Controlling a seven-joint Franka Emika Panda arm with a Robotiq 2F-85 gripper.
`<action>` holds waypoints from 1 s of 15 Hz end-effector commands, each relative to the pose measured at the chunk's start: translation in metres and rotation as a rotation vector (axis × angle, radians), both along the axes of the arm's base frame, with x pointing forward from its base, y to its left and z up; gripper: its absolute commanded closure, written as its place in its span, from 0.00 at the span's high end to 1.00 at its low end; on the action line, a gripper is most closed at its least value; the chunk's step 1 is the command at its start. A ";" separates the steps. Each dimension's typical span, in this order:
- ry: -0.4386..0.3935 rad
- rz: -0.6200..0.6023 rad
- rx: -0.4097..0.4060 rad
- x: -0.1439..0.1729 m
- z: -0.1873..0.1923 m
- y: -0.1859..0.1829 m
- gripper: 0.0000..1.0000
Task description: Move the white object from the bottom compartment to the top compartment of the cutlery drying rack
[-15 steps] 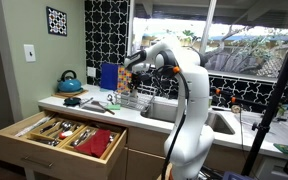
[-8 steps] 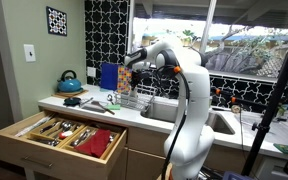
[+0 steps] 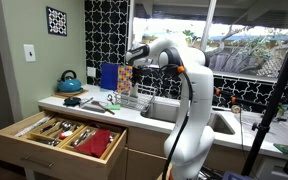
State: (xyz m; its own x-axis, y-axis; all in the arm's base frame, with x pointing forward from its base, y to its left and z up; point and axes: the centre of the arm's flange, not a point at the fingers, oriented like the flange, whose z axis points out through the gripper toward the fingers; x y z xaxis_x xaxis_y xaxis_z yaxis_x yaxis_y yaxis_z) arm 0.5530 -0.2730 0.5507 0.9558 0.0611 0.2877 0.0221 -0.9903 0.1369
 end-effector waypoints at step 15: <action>-0.096 0.149 -0.026 0.033 0.003 0.022 0.05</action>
